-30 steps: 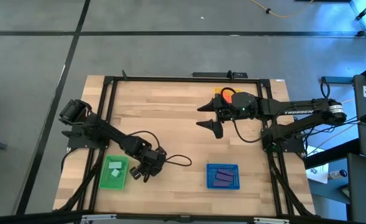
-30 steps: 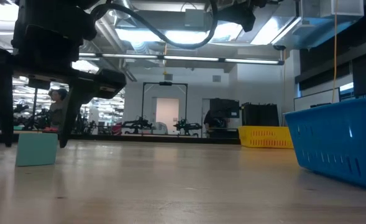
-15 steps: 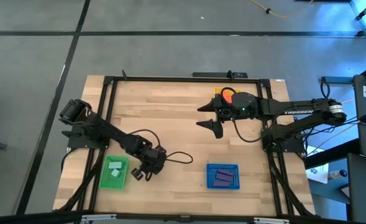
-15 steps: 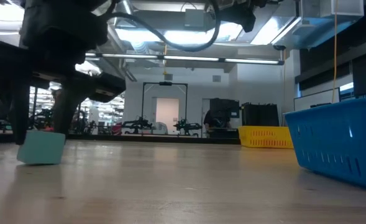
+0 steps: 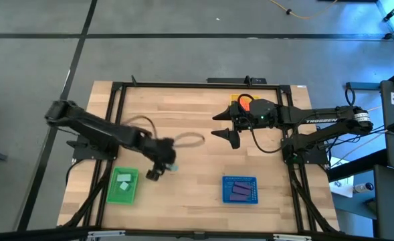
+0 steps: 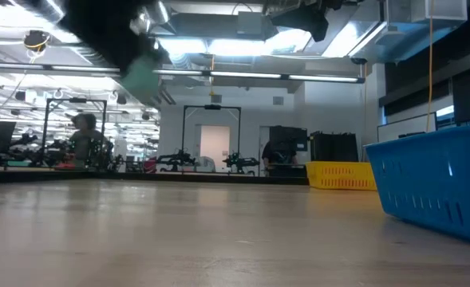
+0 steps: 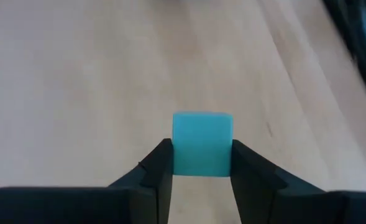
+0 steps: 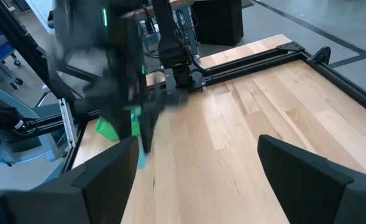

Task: Sort & place blocks by color
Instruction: Put the blue block into the green bin

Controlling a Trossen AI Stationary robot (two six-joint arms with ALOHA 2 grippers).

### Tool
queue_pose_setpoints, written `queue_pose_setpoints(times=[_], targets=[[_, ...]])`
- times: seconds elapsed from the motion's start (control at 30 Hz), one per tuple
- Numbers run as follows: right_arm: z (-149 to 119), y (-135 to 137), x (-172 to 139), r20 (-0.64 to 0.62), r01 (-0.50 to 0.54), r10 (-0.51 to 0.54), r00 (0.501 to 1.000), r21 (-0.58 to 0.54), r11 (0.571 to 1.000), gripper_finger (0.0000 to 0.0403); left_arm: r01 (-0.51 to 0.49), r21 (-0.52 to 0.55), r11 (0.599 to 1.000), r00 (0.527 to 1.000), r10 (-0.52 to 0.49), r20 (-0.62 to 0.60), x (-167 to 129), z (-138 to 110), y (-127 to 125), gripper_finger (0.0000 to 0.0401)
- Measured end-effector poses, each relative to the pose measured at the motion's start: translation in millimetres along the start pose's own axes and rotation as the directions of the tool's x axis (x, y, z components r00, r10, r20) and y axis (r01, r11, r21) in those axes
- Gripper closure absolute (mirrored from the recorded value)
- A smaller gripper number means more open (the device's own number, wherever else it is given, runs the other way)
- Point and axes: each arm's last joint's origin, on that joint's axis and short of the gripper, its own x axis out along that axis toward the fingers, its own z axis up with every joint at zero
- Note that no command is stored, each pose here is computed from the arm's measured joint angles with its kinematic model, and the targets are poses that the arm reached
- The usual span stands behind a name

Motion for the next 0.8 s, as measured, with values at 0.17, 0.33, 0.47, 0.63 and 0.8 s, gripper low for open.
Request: queue_pose_setpoints(times=[0.17, 0.33, 0.47, 0.63, 0.8], targets=[[0, 0, 0, 0.000, 0.000, 0.000, 1.000, 0.000, 1.000, 0.0070, -0.166, -0.161, 0.973, 0.937, 0.207, 0.282, -66, 11, 4, 0.0283], [0, 0, 0, 0.003, -0.002, 0.002, 1.000, 0.000, 1.000, 0.0070, -0.264, -0.269, 0.926, 0.794, 0.367, 0.485, -119, 10, 4, 0.0283], [2, 1, 0, 0.024, -0.008, 0.008, 1.000, -0.001, 1.000, 0.0070, -0.228, -0.308, 0.924, 0.675, 0.377, 0.634, -139, 7, 4, 0.0283], [4, 1, 0, 0.039, -0.012, 0.012, 0.999, -0.001, 1.000, 0.0070, -0.153, -0.340, 0.928, 0.511, 0.369, 0.776, -132, -11, 8, 0.0283], [4, 1, 0, 0.045, -0.014, 0.014, 0.999, -0.001, 1.000, 0.0070, -0.105, -0.391, 0.914, 0.423, 0.397, 0.815, -121, -28, 15, 0.0283]])
